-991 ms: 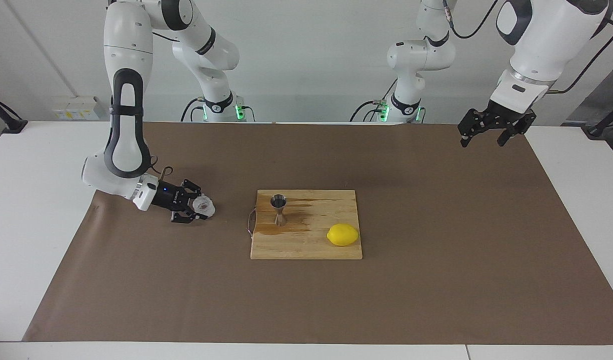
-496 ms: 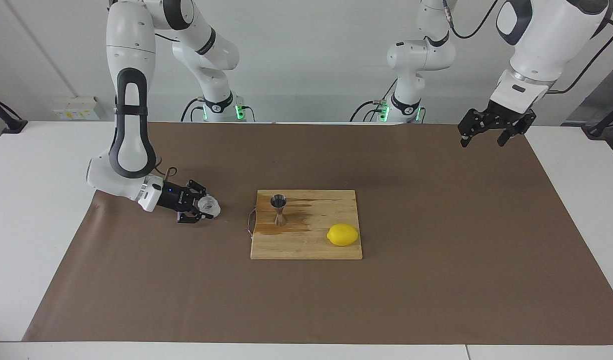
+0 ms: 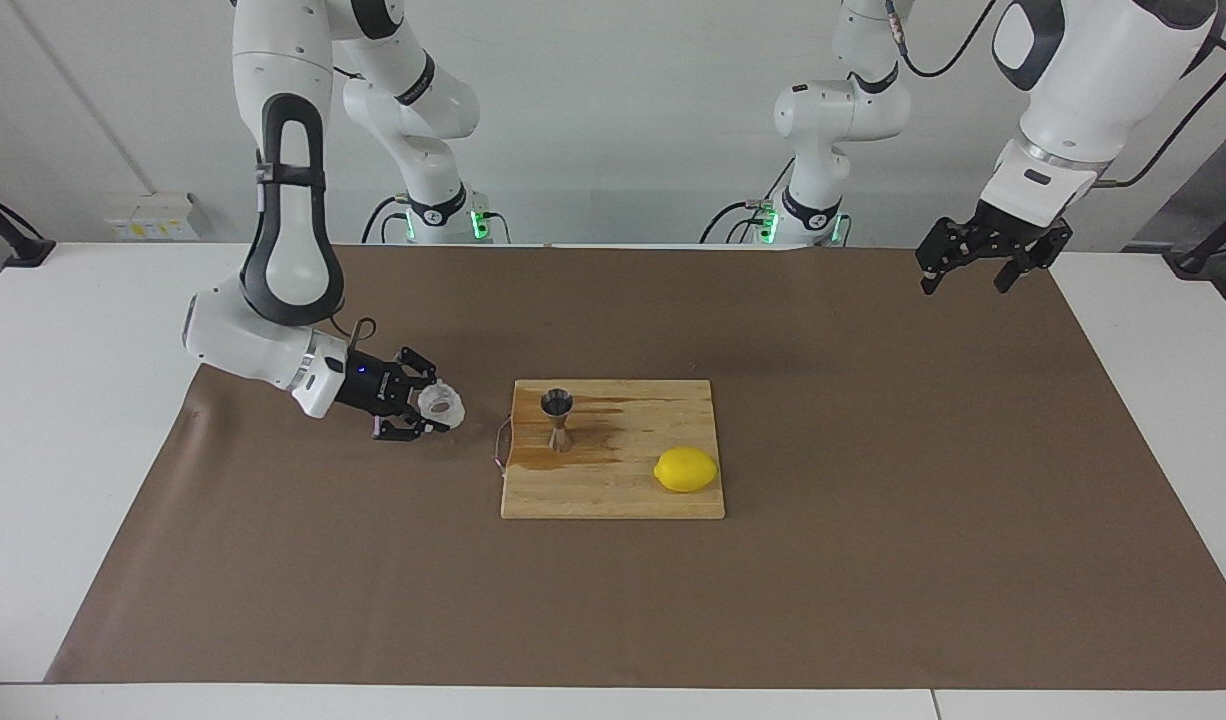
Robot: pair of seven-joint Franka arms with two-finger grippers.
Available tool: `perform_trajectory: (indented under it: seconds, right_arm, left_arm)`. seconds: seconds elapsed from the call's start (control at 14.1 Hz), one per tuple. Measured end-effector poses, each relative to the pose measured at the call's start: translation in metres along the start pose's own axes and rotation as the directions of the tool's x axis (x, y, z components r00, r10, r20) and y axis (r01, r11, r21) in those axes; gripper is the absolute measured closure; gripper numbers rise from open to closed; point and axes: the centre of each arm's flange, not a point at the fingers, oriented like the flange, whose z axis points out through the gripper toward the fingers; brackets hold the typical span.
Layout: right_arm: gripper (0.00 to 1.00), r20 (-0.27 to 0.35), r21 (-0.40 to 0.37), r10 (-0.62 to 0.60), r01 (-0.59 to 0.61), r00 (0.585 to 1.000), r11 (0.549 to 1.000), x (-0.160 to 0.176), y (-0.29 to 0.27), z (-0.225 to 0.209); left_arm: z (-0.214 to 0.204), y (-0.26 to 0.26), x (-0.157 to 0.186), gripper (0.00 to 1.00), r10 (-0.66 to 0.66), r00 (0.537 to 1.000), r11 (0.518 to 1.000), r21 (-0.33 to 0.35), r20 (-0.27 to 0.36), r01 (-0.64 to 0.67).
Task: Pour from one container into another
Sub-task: 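Grasp the white cup with the right gripper and lift it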
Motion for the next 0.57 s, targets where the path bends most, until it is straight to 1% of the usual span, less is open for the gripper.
perform_trajectory:
  seconds: [0.07, 0.21, 0.28, 0.42, 0.57]
  right_arm:
    - [0.49, 0.021, -0.003, 0.022, -0.022, 1.000, 1.000, 0.019, -0.004, -0.003]
    - [0.49, 0.075, -0.010, 0.061, -0.061, 0.995, 0.998, 0.047, -0.011, -0.005]
    - [0.49, 0.113, -0.032, 0.076, -0.073, 0.991, 0.997, 0.056, -0.012, -0.005]
    - [0.49, 0.168, -0.068, 0.088, -0.078, 0.982, 0.995, 0.066, -0.012, -0.003]
    - [0.49, 0.233, -0.100, 0.098, -0.076, 0.967, 0.992, 0.082, -0.014, 0.006]
  left_arm:
    - [0.000, 0.000, 0.000, 0.00, 0.000, 1.000, 1.000, 0.000, 0.000, 0.000]
    - [0.000, 0.000, 0.000, 0.00, 0.000, 1.000, 1.000, 0.000, 0.000, 0.000]
    - [0.000, 0.000, 0.000, 0.00, 0.000, 1.000, 1.000, 0.000, 0.000, 0.000]
    - [0.000, 0.000, 0.000, 0.00, 0.000, 1.000, 1.000, 0.000, 0.000, 0.000]
    - [0.000, 0.000, 0.000, 0.00, 0.000, 1.000, 1.000, 0.000, 0.000, 0.000]
